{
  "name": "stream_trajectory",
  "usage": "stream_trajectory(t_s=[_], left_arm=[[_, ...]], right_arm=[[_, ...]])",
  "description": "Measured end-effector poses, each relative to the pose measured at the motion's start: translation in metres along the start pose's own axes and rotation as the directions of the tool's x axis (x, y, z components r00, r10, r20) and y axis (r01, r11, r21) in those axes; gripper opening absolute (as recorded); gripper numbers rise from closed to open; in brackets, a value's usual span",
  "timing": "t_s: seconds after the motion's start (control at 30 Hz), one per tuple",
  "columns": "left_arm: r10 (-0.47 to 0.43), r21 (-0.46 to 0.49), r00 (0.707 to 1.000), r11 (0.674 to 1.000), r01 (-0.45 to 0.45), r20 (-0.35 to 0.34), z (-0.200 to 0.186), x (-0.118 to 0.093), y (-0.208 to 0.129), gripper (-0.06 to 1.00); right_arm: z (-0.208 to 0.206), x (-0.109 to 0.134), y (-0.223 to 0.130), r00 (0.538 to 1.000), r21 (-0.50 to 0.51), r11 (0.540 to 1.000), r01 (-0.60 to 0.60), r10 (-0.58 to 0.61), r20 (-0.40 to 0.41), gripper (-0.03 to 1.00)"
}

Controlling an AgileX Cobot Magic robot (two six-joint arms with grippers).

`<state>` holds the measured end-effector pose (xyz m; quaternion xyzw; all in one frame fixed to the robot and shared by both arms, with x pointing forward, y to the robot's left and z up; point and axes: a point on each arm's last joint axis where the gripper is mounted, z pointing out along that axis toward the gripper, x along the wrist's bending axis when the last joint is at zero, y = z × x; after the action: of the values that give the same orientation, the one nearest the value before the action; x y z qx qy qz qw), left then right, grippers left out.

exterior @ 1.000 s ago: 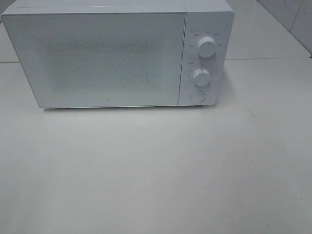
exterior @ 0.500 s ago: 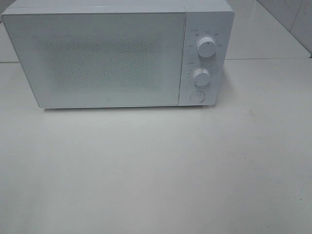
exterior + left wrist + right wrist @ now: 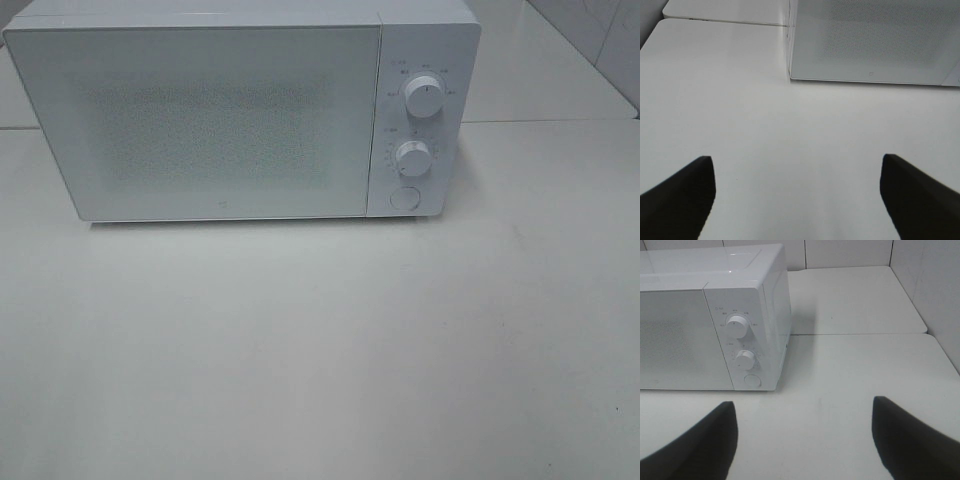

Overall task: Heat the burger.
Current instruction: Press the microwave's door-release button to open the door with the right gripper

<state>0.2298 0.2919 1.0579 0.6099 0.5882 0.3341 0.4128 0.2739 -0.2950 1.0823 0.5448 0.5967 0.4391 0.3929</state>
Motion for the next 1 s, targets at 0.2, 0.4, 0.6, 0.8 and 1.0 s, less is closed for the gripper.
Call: stream_trajectory(t_s=[0.2, 0.4, 0.6, 0.8, 1.0], left_arm=[[0.0, 0.0, 1.0, 1.0, 0.0, 0.0, 0.0, 0.0, 0.0, 0.82], [0.0, 0.0, 1.0, 1.0, 0.0, 0.0, 0.0, 0.0, 0.0, 0.82], [0.0, 0.0, 1.0, 1.0, 0.0, 0.0, 0.0, 0.0, 0.0, 0.82], [0.0, 0.0, 1.0, 1.0, 0.0, 0.0, 0.0, 0.0, 0.0, 0.82], [0.0, 0.0, 1.0, 1.0, 0.0, 0.0, 0.0, 0.0, 0.0, 0.82]], right_arm=[[0.036, 0.0, -0.003, 1.0, 0.028, 1.0, 0.0, 0.0, 0.0, 0.71], [0.06, 0.0, 0.002, 1.0, 0.028, 1.0, 0.0, 0.0, 0.0, 0.71], [0.082, 0.0, 0.007, 1.0, 0.018, 1.0, 0.0, 0.0, 0.0, 0.71], [0.103, 0.0, 0.006, 1.0, -0.003, 1.0, 0.017, -0.017, 0.003, 0.71], [0.126, 0.0, -0.005, 1.0, -0.124, 0.992, 0.021, -0.021, -0.002, 0.71]])
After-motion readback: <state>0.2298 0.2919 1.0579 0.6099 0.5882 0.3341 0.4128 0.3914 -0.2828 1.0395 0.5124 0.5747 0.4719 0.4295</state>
